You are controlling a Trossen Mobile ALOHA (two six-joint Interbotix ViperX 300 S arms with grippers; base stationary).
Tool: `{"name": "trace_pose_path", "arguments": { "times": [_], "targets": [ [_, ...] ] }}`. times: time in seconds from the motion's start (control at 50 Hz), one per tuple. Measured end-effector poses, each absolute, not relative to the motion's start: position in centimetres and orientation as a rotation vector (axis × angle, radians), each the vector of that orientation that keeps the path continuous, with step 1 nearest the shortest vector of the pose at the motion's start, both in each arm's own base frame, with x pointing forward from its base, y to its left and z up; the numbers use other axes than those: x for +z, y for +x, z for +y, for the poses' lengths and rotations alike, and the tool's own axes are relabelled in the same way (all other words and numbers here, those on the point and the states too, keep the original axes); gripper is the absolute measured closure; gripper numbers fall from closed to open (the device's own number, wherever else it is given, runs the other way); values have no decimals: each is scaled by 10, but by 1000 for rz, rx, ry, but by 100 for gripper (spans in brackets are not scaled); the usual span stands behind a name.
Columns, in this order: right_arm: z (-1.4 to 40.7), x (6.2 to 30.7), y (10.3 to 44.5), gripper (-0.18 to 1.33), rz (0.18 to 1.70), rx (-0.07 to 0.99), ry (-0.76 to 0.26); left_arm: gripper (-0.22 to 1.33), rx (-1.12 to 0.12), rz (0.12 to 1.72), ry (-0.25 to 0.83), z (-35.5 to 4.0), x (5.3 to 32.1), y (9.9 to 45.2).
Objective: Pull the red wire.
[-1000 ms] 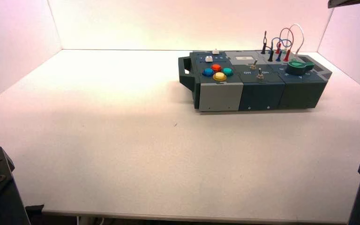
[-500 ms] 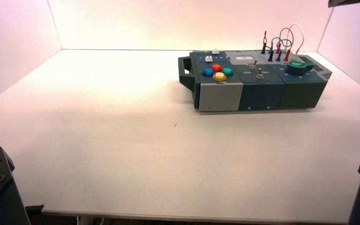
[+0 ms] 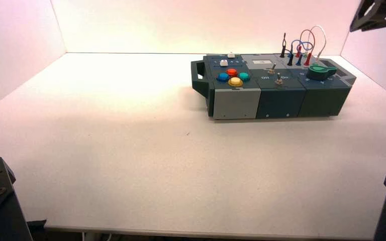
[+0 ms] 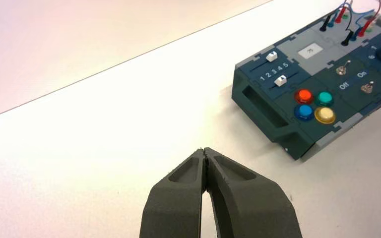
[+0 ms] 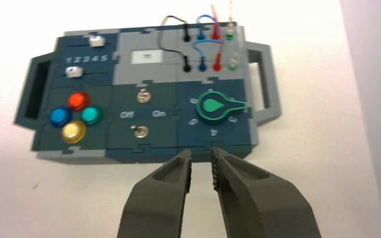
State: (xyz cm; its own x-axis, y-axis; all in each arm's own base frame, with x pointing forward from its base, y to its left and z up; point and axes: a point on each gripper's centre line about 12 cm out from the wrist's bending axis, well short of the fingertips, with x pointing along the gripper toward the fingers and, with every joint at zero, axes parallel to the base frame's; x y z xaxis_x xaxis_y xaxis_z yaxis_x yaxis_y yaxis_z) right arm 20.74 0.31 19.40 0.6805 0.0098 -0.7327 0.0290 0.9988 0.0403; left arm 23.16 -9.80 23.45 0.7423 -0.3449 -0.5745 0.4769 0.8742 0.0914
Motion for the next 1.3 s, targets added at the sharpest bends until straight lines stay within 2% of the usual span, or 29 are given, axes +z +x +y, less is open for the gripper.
{"name": "trace_pose_path", "arguments": {
  "times": [0.1, 0.44, 0.72, 1.3],
  "targets": [
    [3, 190, 210, 36, 847, -13, 50, 128, -455, 575, 236, -98, 236, 231],
    [3, 178, 231, 37, 928, -15, 49, 128, -465, 574, 238, -100, 236, 230],
    [3, 176, 267, 37, 965, -17, 48, 128, -470, 577, 240, -102, 235, 230],
    [4, 129, 337, 45, 1107, -21, 42, 128, -471, 578, 240, -101, 236, 229]
  ]
}}
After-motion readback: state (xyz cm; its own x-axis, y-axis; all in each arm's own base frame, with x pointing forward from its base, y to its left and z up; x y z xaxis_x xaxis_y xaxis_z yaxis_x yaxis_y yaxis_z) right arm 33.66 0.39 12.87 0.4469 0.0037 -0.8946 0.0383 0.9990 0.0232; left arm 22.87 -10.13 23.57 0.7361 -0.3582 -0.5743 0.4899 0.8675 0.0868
